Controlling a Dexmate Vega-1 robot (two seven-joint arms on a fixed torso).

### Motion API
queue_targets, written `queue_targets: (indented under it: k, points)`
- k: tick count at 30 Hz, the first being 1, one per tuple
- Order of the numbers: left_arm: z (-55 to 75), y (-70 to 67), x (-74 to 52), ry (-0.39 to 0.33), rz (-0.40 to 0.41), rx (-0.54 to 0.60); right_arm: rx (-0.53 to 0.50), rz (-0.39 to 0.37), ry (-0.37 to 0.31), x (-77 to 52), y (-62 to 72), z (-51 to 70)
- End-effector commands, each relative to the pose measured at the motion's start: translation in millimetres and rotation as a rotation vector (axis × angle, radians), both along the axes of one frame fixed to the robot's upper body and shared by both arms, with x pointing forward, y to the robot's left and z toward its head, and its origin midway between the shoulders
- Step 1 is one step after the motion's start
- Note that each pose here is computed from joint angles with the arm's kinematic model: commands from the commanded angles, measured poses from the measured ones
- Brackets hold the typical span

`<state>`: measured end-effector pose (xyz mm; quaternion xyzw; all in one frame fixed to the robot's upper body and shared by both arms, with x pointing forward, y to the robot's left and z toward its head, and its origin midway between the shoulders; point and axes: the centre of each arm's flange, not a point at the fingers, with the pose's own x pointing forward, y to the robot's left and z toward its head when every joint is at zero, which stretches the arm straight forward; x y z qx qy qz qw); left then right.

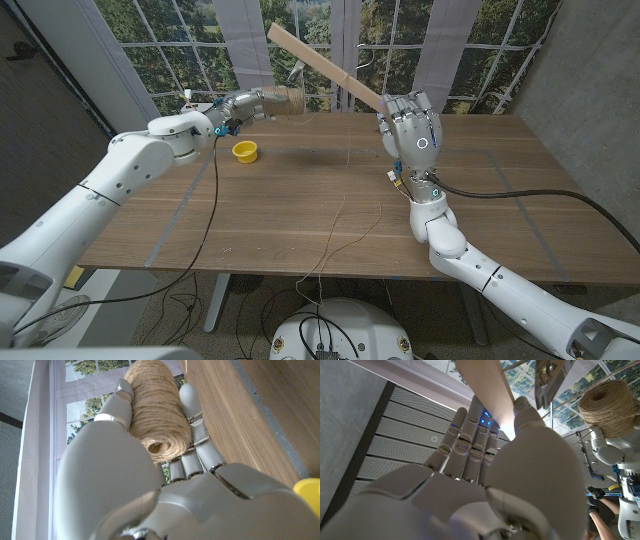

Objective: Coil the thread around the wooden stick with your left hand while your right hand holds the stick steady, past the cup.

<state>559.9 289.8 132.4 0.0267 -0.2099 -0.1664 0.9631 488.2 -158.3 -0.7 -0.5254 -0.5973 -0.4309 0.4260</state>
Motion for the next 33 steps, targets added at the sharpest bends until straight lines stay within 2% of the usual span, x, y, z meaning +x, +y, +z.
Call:
queue_targets:
  k: [1, 10, 29, 33]
  points:
    - [14.7, 5.0, 1.4, -0.023, 0.017, -0.038, -0.092, 0.004, 0.015, 4.0, 10.1, -12.3]
    - [31.8, 0.0, -3.1, -0.055, 0.011, -0.036, -0.150, 0.013, 0.054, 9.3, 17.3, -19.5]
    - [69.9, -9.8, -36.0, -0.156, 0.012, 0.005, -0.239, 0.001, 0.119, 19.3, 23.5, -32.5]
    - [73.3, -13.3, -39.7, -0.164, 0.001, 0.010, -0.253, -0.002, 0.134, 22.3, 24.8, -34.6]
